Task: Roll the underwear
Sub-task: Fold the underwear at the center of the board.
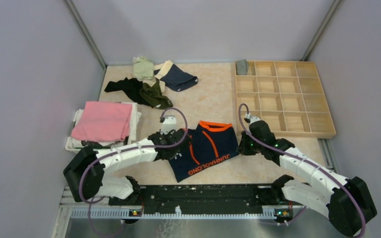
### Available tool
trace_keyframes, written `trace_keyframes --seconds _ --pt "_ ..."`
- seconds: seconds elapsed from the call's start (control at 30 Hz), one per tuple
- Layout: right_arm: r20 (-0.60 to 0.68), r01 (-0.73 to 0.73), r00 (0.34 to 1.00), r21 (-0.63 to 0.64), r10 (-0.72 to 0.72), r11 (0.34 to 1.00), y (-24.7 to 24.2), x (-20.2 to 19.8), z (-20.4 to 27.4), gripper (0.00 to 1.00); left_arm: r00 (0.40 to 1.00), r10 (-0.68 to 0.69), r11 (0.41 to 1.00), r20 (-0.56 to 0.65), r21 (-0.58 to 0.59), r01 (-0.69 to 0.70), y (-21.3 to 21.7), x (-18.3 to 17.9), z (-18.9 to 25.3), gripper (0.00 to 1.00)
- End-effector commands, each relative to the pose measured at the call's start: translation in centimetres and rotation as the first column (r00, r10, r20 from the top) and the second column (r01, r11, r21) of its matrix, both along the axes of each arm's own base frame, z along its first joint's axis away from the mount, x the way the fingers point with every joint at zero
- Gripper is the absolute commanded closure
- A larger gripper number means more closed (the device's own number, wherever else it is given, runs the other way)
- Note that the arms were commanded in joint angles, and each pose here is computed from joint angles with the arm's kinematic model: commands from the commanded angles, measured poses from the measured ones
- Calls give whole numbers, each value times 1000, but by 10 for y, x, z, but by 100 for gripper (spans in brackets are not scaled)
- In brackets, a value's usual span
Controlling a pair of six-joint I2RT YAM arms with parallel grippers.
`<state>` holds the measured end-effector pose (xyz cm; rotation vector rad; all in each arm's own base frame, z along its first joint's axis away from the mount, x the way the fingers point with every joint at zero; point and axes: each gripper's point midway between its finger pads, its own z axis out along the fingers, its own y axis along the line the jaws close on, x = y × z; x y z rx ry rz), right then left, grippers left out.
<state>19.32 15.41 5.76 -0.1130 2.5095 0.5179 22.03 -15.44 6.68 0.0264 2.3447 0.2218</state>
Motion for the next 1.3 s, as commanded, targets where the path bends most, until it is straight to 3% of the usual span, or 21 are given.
trace_keyframes --seconds 0.0,0.17,0.23,0.37,0.47,0.63,0.77,0.97,1.1,1.27 --pt "28 -21 999 10 21 1000 6 6 6 100 983 180 984 29 3 -181 44 -6 6 79" --pt "26 -22 999 8 22 1000 6 6 7 100 966 252 967 47 -32 -251 55 -9 12 62" --pt "25 -23 999 7 23 1000 6 5 6 100 964 259 965 54 -49 -257 55 -8 15 46" --pt "21 -22 1000 12 22 1000 7 4 6 100 981 184 977 55 -121 -176 37 -4 20 33" --pt "22 -14 1000 21 14 1000 7 5 5 100 997 37 970 72 -244 -18 5 1 26 32" --pt "16 -3 1000 29 2 1000 8 5 2 100 972 -188 880 140 -415 230 -44 -2 34 33" --pt "-7 10 1000 25 -10 1000 7 3 -4 100 943 -255 814 212 -480 328 -70 3 42 33" --pt "-69 34 997 39 -31 999 10 -3 -20 100 935 -277 812 221 -466 351 -99 26 54 31" --pt "-117 36 993 45 -31 998 13 -8 -33 100 932 -331 812 145 -461 360 -113 25 32 31" --pt "-143 44 989 88 -31 995 19 -13 -39 100 953 -302 856 36 -430 287 -97 12 0 31"
